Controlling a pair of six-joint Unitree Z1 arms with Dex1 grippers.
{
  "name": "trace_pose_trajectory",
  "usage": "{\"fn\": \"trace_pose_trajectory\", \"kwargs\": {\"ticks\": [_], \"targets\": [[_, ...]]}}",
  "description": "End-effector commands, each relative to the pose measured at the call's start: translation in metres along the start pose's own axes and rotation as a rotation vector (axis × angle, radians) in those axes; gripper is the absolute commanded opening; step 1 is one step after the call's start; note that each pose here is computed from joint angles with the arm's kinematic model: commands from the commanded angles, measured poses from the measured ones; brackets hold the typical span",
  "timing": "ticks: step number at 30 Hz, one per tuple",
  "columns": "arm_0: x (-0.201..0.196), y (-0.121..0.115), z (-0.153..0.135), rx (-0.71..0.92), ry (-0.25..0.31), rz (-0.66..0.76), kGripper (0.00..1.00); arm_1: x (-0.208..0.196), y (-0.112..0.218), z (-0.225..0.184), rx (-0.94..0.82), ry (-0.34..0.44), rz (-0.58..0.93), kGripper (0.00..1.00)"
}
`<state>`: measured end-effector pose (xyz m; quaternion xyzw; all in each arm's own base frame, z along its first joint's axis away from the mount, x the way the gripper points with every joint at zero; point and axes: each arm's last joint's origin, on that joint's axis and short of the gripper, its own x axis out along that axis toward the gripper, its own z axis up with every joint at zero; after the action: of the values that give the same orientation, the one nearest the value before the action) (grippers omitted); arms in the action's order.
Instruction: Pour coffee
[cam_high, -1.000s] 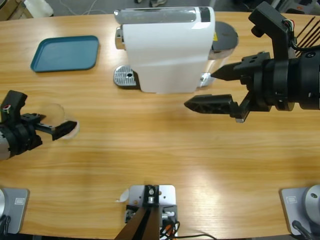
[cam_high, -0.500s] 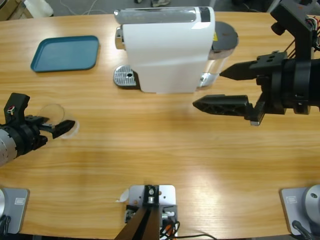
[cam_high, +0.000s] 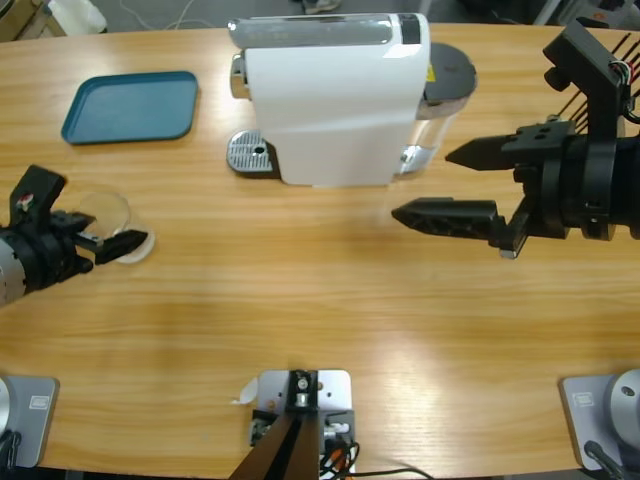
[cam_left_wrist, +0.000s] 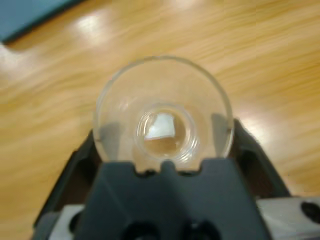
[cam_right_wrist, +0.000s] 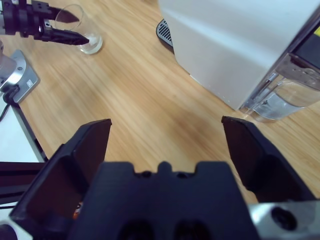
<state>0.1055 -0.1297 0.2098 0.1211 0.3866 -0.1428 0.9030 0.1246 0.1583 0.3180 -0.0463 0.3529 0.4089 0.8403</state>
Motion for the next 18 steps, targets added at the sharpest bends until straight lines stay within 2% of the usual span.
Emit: {"fn": "trace_pose_trajectory", "kwargs": {"ticks": [1, 2, 5, 8, 11, 13, 18], "targets": [[-0.007, 0.03, 0.04, 0.068, -0.134, -0.33, 0.26, 0.008, -0.001, -0.01, 0.007, 0.021, -0.012, 1.0], [-0.002, 0.032, 0.044, 0.091, -0.14, -0.36, 0.258, 0.009, -0.001, -0.01, 0.007, 0.02, -0.012, 1.0], [0.025, 0.036, 0.057, 0.156, -0.103, -0.413, 0.26, 0.009, -0.002, -0.01, 0.008, 0.024, -0.014, 1.0], [0.051, 0.043, 0.08, 0.228, -0.092, -0.437, 0.264, 0.011, -0.003, -0.01, 0.011, 0.03, -0.017, 1.0], [0.062, 0.074, 0.1, 0.255, -0.122, -0.415, 0.264, 0.013, -0.003, -0.01, 0.013, 0.034, -0.02, 1.0], [0.067, 0.084, 0.105, 0.312, -0.093, -0.424, 0.262, 0.015, -0.004, -0.011, 0.015, 0.043, -0.022, 1.0], [0.084, 0.085, 0.125, 0.453, -0.057, -0.507, 0.26, 0.021, -0.004, -0.008, 0.017, 0.053, -0.022, 1.0]]}}
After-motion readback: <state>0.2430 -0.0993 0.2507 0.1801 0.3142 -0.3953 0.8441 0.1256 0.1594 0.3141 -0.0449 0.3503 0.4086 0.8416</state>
